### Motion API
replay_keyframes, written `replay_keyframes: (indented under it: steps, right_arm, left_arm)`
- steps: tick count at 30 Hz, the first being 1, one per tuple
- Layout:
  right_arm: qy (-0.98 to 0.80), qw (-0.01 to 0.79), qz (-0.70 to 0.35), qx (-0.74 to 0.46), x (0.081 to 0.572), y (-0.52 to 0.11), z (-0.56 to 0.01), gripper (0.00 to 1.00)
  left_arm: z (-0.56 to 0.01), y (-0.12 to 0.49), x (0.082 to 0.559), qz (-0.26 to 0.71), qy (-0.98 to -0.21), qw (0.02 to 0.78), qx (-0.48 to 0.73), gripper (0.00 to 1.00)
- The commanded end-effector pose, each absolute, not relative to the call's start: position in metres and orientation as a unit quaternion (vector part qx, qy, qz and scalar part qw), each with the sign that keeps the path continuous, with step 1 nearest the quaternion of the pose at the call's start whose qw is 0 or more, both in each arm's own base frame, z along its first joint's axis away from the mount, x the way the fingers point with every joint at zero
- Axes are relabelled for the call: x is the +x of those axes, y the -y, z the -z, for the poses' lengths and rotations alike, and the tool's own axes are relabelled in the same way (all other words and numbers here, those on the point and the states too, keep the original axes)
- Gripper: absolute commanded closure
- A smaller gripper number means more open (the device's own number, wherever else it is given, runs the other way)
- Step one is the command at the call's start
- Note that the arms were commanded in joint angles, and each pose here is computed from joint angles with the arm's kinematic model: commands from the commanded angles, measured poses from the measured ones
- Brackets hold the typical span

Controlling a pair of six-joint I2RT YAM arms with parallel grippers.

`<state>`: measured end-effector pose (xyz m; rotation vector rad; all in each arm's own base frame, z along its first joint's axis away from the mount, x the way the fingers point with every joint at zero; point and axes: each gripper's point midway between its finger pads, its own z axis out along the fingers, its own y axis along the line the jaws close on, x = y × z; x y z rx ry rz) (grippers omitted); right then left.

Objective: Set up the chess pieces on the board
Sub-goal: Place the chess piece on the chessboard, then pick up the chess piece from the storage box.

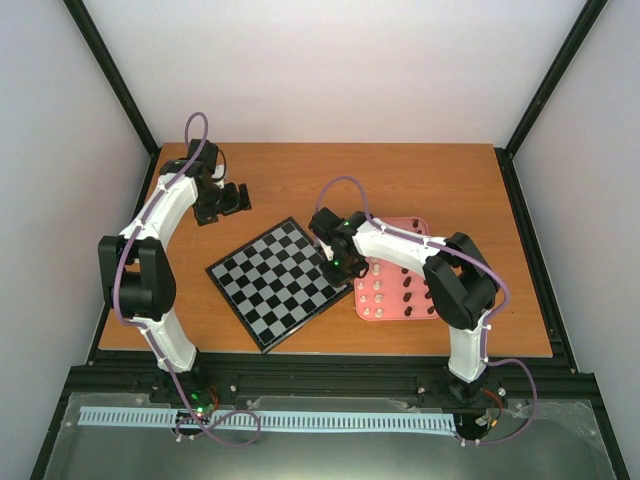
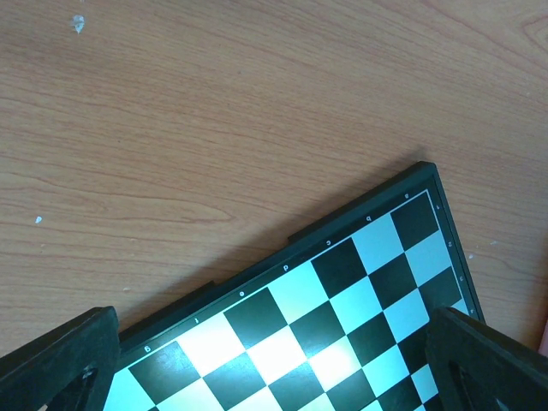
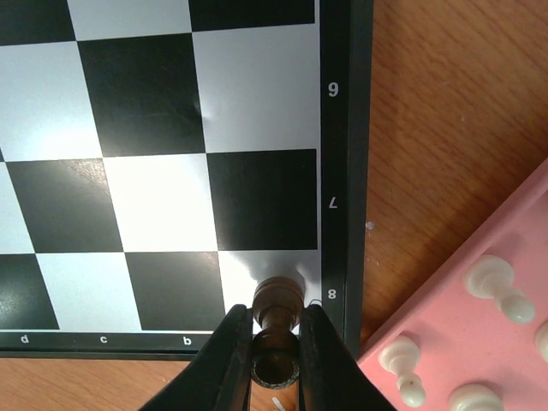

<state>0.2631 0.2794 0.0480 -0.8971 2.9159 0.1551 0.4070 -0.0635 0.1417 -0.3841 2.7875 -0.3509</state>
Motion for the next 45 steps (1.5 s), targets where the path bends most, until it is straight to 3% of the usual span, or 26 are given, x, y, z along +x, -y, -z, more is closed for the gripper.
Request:
replay_keyframes:
  steps: [1,9,18,25,28,35,45]
  right_arm:
    - [-0.952,0.035,-0.063,-0.297,0.263,-0.284,-0.043,0.95]
    - [-0.951,0.028,-0.073,-0.300,0.259,-0.286,-0.044,0.89]
    - [-0.952,0.058,-0.070,-0.293,0.266,-0.285,-0.067,0.65]
    - [-0.953,0.134,-0.077,-0.260,0.295,-0.281,-0.136,0.50]
    - [-0.962,0.160,-0.071,-0.211,0.323,-0.253,-0.159,0.48]
    - [-0.987,0.128,-0.027,-0.091,0.384,-0.152,-0.128,0.52]
    - [-0.994,0.079,-0.008,-0.081,0.404,-0.114,-0.074,0.55]
  left_arm:
    - [-0.150,0.067,0.414,0.132,-0.969,0.163,-0.133,0.00]
    - [-0.150,0.067,0.414,0.133,-0.969,0.163,-0.133,0.00]
    - [-0.147,0.069,0.414,0.137,-0.968,0.160,-0.133,0.00]
    - [-0.149,0.069,0.415,0.138,-0.968,0.162,-0.133,0.00]
    - [-0.151,0.069,0.416,0.139,-0.968,0.164,-0.132,0.00]
    - [-0.152,0.073,0.420,0.147,-0.967,0.160,-0.131,0.00]
    - [-0.146,0.073,0.422,0.145,-0.969,0.153,-0.131,0.00]
